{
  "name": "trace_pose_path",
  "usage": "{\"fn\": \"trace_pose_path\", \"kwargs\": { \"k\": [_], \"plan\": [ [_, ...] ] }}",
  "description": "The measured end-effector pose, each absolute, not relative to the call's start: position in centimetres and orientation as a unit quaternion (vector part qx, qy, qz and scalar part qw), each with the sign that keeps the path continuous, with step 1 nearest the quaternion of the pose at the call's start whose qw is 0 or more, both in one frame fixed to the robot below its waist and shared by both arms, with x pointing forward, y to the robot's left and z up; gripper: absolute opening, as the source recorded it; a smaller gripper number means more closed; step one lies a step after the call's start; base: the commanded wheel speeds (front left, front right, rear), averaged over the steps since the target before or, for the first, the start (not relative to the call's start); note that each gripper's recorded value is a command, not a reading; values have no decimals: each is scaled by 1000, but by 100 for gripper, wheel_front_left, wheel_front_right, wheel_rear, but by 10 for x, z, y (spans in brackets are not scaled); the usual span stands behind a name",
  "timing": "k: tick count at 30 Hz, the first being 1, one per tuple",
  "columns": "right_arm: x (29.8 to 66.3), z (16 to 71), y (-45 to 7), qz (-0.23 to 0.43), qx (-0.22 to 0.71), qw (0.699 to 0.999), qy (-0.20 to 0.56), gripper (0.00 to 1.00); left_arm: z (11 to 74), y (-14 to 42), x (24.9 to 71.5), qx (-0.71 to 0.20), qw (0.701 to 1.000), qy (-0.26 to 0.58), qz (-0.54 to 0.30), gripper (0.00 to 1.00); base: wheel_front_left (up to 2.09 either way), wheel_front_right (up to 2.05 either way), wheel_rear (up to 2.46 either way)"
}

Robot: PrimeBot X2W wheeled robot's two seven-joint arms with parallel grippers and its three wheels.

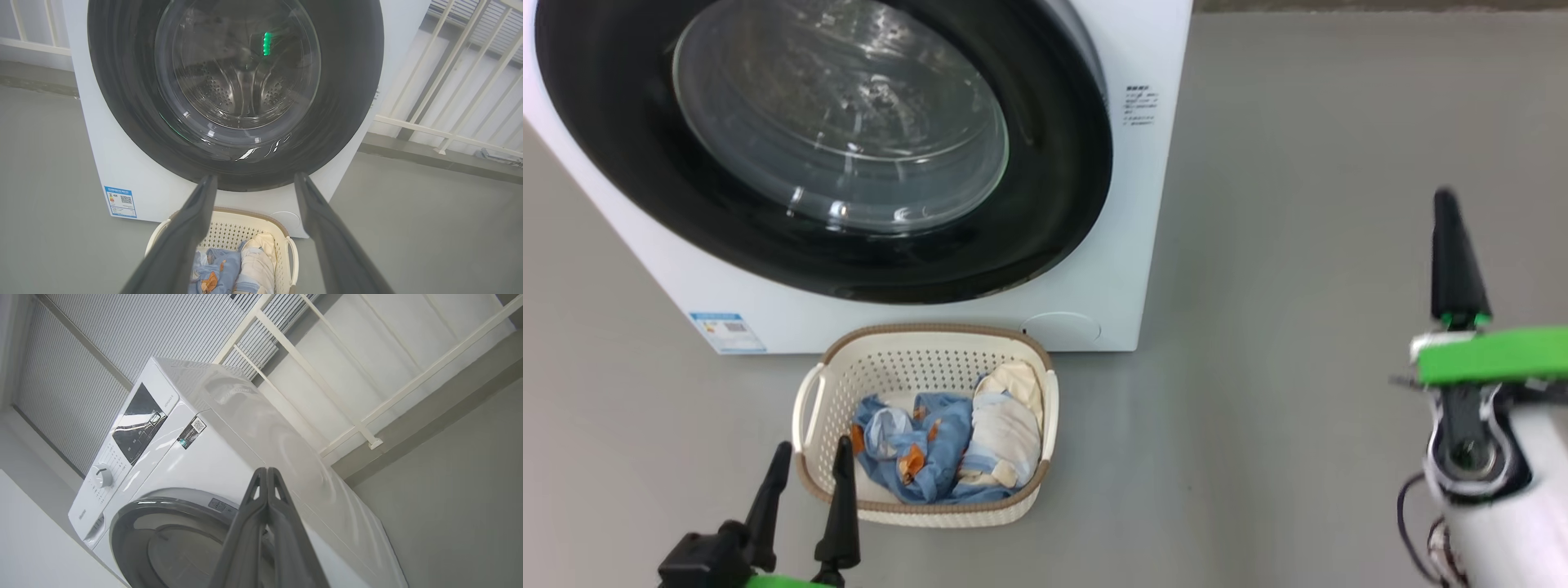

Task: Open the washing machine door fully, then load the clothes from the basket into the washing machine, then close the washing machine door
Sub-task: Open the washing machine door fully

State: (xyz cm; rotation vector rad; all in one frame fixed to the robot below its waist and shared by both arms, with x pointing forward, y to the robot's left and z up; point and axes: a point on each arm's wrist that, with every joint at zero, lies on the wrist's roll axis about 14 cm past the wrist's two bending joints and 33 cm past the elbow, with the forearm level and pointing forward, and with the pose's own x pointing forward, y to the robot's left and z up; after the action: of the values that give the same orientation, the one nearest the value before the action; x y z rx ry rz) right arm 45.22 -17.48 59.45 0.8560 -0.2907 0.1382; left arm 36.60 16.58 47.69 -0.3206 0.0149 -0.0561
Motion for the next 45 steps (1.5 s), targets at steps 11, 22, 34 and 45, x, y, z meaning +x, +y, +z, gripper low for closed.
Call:
{"fn": "trace_pose_path", "kwargs": {
  "k": [11,22,34,45],
  "plan": [
    [512,624,-136,159,507,842,-93,0,471,170,378,-168,986,16,-17,100,0,0,0],
    [552,622,-85,263,543,797,25,0,463,175,396,-172,985,26,-7,100,0,0,0],
    [595,596,-59,320,520,783,120,0,455,179,422,-163,986,30,-1,100,0,0,0],
    [622,572,-28,370,511,753,187,0,440,172,440,-171,984,46,-6,100,0,0,0]
  ]
}}
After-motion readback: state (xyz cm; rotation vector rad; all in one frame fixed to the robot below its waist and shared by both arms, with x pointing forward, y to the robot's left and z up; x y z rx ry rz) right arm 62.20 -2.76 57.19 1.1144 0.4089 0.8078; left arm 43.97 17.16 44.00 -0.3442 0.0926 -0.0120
